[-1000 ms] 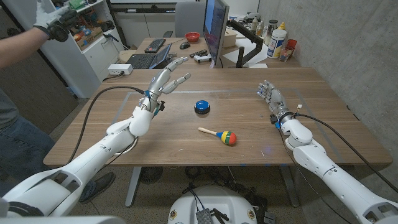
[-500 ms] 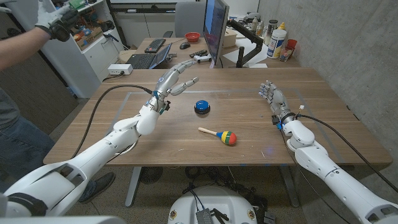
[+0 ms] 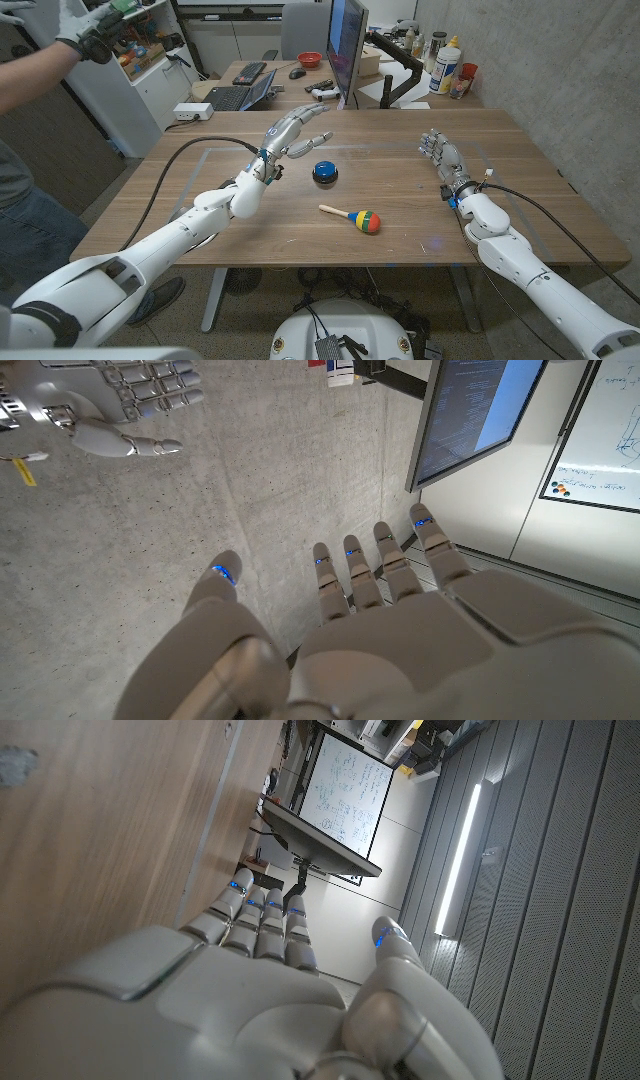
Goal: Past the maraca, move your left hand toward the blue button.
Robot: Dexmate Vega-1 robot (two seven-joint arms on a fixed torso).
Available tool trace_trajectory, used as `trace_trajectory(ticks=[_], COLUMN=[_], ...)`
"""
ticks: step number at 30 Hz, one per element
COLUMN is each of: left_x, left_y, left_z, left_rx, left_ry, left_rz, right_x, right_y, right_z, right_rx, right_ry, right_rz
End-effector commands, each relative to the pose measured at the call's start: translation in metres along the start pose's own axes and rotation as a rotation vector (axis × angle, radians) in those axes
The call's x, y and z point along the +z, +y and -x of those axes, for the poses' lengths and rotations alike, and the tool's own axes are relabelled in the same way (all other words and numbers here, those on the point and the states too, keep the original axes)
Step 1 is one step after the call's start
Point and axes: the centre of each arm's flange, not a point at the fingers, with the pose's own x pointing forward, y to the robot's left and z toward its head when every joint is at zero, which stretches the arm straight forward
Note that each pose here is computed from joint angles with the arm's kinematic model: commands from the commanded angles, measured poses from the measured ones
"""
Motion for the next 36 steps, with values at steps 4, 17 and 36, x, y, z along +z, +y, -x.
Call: trace_trajectory(ticks=[4, 17, 36], left_x=[-0.004, -0.003, 0.005], left_y=[-0.014, -0.03, -0.058], left_z=[-0.004, -0.009, -0.008], left_rx=[-0.043, -0.07, -0.118], left_ry=[0.014, 0.017, -0.019], left_rz=[-0.044, -0.055, -0.083], right_x=[0.004, 0.004, 0.005], right_y=[-0.002, -0.005, -0.007], right_z=[-0.001, -0.001, -0.001], right_rx=[0.011, 0.012, 0.012], right_ry=[-0.009, -0.011, 0.004], right_rz=[0.011, 0.014, 0.028])
